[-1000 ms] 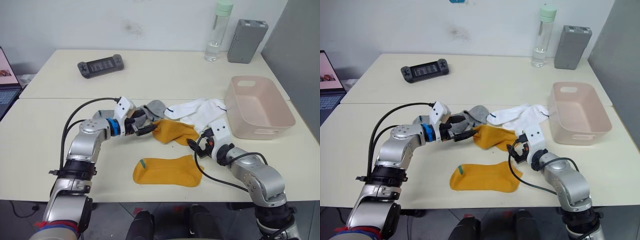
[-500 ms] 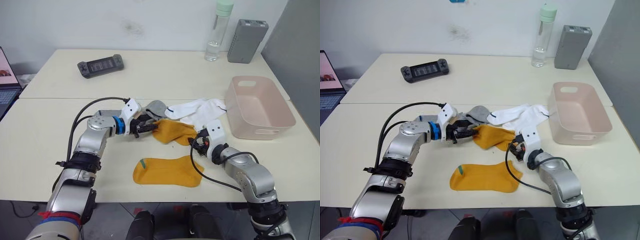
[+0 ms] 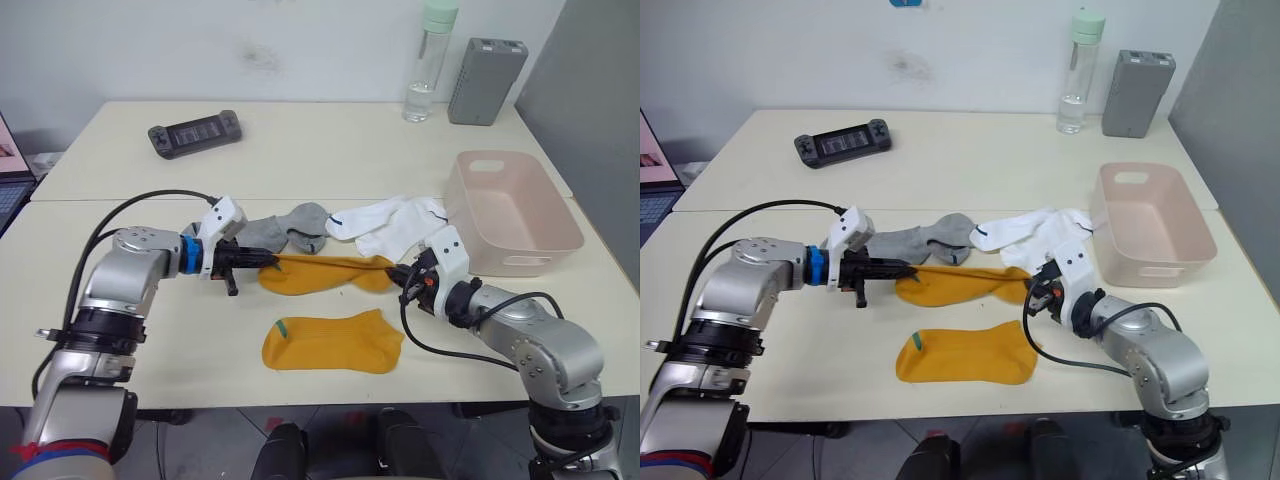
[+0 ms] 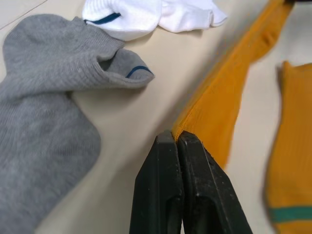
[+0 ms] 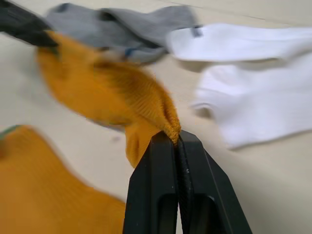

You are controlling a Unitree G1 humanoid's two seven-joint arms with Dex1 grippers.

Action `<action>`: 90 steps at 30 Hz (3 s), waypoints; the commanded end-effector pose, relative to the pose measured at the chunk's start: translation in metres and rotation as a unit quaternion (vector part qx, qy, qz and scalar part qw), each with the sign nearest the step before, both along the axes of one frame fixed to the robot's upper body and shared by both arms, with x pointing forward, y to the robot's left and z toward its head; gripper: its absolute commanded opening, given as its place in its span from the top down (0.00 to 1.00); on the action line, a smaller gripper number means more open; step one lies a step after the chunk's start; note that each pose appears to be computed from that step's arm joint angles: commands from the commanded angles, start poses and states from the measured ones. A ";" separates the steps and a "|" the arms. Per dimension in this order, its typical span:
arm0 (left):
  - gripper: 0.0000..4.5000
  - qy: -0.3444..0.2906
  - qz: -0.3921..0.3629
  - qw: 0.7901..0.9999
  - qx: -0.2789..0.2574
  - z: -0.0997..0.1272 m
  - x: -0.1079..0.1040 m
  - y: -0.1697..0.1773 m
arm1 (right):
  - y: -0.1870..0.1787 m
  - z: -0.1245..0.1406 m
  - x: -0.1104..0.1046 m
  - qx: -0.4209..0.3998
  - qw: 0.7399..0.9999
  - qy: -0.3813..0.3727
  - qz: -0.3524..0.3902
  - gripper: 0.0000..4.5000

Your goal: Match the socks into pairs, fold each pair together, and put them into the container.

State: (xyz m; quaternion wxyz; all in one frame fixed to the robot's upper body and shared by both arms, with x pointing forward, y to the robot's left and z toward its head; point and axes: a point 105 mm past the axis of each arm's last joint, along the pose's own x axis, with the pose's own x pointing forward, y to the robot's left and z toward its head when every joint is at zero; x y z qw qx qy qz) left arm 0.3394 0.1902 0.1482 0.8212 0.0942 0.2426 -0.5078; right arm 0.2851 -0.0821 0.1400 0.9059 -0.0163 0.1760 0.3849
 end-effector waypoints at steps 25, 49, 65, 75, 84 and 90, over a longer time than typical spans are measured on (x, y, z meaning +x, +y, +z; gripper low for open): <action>0.73 0.016 0.026 1.000 0.001 0.008 0.034 -0.026 | -0.019 -0.002 0.032 -0.048 0.999 0.018 -0.015 0.69; 0.08 -0.131 0.102 0.986 -0.033 -0.013 0.027 -0.008 | -0.028 -0.020 0.022 -0.021 0.990 -0.036 -0.136 0.00; 0.85 -0.116 0.064 0.991 -0.016 -0.040 0.034 -0.027 | -0.015 -0.037 0.029 0.008 0.989 0.005 -0.149 0.59; 1.00 -0.088 0.056 0.993 -0.054 -0.018 0.015 -0.017 | -0.014 -0.019 0.021 0.027 0.992 -0.009 -0.123 0.99; 1.00 0.061 0.042 0.989 -0.129 0.009 -0.037 -0.013 | -0.011 0.010 -0.010 0.100 0.993 0.038 -0.040 0.99; 1.00 0.185 0.047 0.971 -0.146 -0.002 -0.081 -0.010 | -0.016 0.019 -0.036 0.122 0.989 0.083 0.017 0.99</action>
